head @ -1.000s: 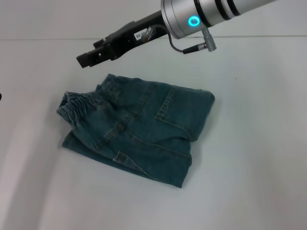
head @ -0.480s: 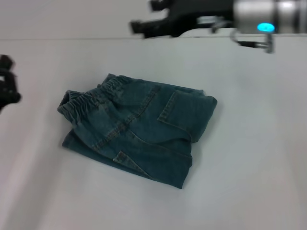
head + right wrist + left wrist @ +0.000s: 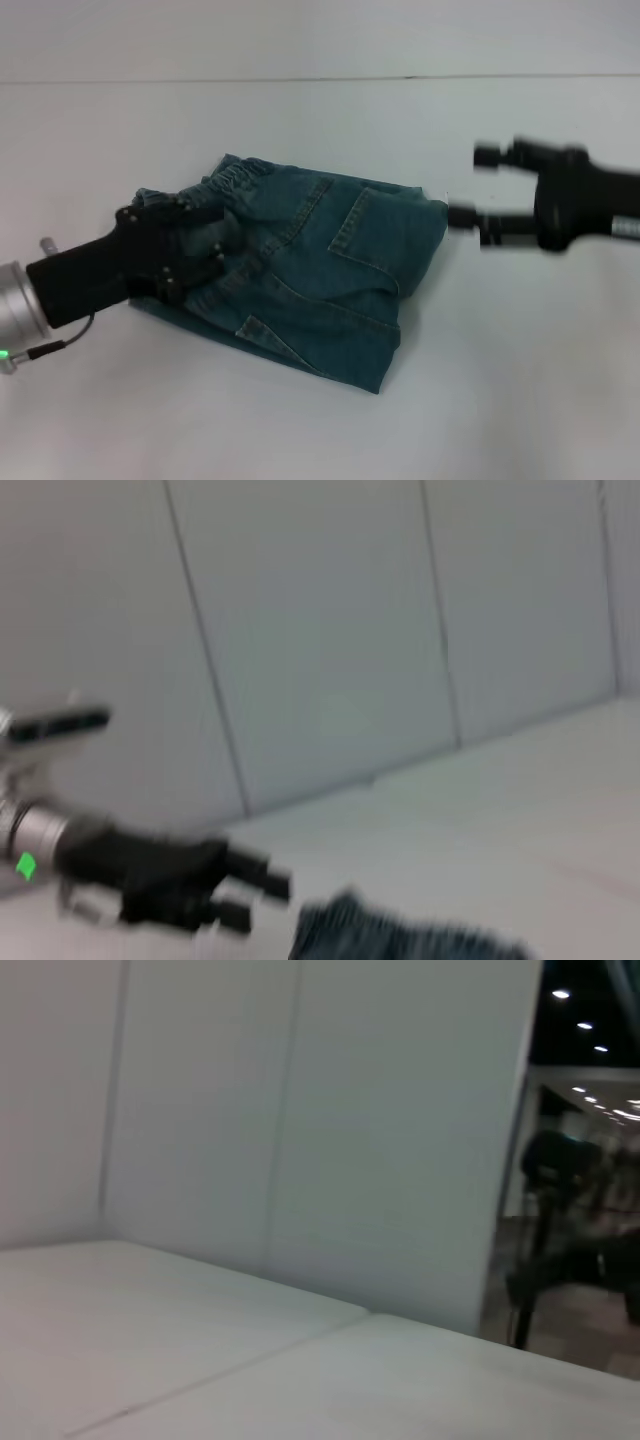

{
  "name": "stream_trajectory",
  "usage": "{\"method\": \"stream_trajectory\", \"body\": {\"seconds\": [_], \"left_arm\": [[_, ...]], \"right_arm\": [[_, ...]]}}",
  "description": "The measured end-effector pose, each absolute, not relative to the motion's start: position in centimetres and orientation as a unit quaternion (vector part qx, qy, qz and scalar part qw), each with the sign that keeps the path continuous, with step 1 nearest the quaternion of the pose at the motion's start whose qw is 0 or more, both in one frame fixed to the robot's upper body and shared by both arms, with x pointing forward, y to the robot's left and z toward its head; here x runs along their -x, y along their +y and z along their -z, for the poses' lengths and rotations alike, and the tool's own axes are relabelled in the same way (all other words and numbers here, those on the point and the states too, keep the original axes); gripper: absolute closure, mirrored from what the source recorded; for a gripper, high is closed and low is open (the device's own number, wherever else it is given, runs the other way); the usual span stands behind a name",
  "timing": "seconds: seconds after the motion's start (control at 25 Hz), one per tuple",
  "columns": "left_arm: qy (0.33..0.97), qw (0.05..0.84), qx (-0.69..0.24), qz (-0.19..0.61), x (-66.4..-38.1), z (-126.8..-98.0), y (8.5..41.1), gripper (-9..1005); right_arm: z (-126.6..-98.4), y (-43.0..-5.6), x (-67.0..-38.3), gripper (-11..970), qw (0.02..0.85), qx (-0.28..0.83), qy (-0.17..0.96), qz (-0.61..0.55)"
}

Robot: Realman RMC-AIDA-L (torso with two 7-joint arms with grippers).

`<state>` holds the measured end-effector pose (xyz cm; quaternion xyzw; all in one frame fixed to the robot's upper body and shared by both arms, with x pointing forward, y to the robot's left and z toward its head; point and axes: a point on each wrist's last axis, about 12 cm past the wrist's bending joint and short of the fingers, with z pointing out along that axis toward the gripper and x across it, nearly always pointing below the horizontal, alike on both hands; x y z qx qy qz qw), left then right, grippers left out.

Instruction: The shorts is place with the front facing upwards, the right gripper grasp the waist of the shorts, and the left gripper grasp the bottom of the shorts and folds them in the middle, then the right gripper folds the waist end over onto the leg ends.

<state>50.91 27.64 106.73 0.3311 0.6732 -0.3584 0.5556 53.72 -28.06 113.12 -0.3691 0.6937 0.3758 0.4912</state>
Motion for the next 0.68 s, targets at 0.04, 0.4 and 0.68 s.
{"method": "stream_trajectory", "body": {"seconds": [0.04, 0.4, 0.68], "left_arm": [[0.674, 0.551, -0.334, 0.361, -51.0, -106.7, 27.5, 579], [0.675, 0.541, -0.343, 0.366, -51.4, -106.9, 26.9, 379], [0.677, 0.539, -0.346, 0.362, -51.6, -106.9, 26.9, 135]], "right_arm": [[-112.6, -28.1, -53.3, 13, 0.480, 0.373, 0.699, -0.377], [-109.8, -27.6, -51.6, 14, 0.434, 0.383, 0.714, -0.393], [-109.7, -27.3, -51.7, 14, 0.434, 0.389, 0.710, -0.394]]}}
